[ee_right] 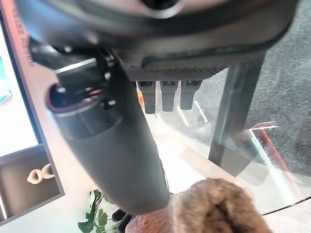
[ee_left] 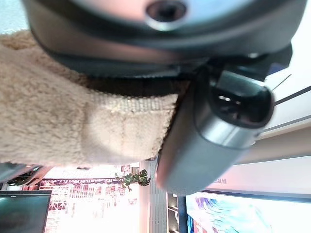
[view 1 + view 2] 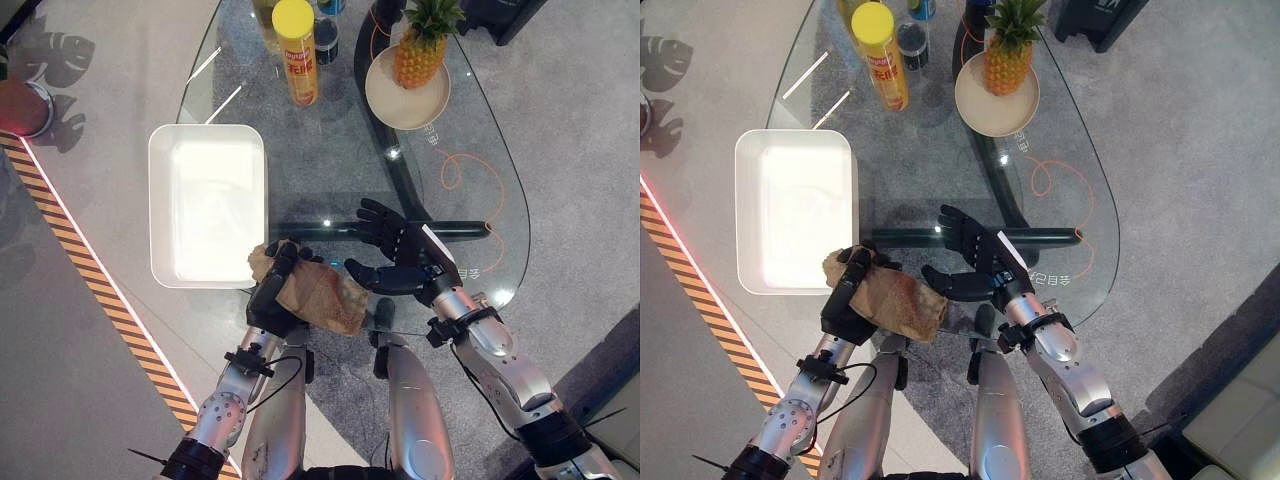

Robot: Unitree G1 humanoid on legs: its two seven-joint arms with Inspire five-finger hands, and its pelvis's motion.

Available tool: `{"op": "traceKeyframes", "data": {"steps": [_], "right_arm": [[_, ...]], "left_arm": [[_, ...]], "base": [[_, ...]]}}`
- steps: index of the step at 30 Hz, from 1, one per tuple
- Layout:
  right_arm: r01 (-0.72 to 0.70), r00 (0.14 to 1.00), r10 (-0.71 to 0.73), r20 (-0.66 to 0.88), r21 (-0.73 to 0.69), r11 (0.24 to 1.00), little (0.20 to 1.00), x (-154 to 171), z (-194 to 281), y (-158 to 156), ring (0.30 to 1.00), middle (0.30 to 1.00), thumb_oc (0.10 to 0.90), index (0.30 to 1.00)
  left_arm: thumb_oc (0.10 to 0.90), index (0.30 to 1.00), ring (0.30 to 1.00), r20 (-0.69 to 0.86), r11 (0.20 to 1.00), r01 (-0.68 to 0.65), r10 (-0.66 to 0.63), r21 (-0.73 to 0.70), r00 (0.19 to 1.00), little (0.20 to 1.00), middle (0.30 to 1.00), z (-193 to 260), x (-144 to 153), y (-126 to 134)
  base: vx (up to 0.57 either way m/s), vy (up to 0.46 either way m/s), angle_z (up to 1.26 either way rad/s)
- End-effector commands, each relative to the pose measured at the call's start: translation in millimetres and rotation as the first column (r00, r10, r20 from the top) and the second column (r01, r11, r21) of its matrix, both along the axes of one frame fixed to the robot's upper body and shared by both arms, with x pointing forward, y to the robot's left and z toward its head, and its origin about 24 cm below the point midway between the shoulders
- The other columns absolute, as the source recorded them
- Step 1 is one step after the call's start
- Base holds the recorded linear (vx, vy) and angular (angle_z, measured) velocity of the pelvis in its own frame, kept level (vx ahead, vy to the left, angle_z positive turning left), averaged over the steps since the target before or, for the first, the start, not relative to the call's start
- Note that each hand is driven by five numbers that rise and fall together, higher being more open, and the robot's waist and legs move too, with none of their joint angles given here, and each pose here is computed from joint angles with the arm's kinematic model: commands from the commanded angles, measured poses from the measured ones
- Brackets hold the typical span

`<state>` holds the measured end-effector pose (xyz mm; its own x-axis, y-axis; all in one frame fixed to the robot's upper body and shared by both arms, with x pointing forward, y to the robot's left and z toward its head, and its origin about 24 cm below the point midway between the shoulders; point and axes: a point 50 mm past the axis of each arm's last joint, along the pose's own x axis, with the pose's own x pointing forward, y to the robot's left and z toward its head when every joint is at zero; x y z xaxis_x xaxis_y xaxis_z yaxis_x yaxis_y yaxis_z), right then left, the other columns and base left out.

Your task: Wipe the table with a cloth and put it in the basket.

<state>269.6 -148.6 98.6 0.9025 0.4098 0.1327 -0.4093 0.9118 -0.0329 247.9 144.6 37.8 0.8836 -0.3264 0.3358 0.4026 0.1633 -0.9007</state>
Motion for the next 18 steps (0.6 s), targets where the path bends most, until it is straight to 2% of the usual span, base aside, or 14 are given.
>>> {"op": "traceKeyframes", "data": {"steps": [1,7,13,15,16,18], "right_arm": [[-0.061,0.962,0.034,0.272,0.091,0.994,0.9,-12,52,6,0.9,0.9,0.8,0.9],[-0.055,0.966,0.029,0.257,0.095,0.994,0.9,-12,50,4,0.9,0.9,0.8,0.9],[-0.032,0.985,0.018,0.17,0.082,0.996,0.9,-9,37,1,0.9,0.9,0.8,0.9],[-0.02,0.996,0.012,0.091,0.079,0.997,0.9,-9,24,-2,0.9,0.9,0.8,0.9],[-0.016,0.997,0.01,0.082,0.075,0.997,0.9,-9,22,-2,0.9,0.9,0.8,0.9],[-0.006,1.0,0.005,0.009,0.048,0.999,0.9,-9,8,-6,0.9,0.9,0.8,0.9]], "left_arm": [[0.1,0.3,0.3,0.24,0.997,0.062,-0.048,-0.051,0.97,0.2,0.3,37,-12,-10],[0.1,0.3,0.3,0.255,1.0,0.016,-0.009,-0.024,0.967,0.2,0.3,38,-10,-5],[0.1,0.3,0.3,0.353,0.971,-0.225,0.185,0.077,0.917,0.2,0.3,49,-6,21],[0.1,0.3,0.3,0.386,0.917,-0.375,0.299,0.139,0.873,0.2,0.3,56,-5,39],[0.1,0.3,0.3,0.394,0.906,-0.396,0.312,0.151,0.865,0.2,0.3,57,-5,41],[0.1,0.3,0.3,0.403,0.823,-0.525,0.414,0.218,0.816,0.2,0.3,62,-3,59]], "base": [[0.0,0.0,0.0],[0.0,0.0,0.0],[0.0,0.007,0.0],[0.02,0.054,0.0],[0.02,0.062,-0.01],[0.01,0.066,-0.01]]}}
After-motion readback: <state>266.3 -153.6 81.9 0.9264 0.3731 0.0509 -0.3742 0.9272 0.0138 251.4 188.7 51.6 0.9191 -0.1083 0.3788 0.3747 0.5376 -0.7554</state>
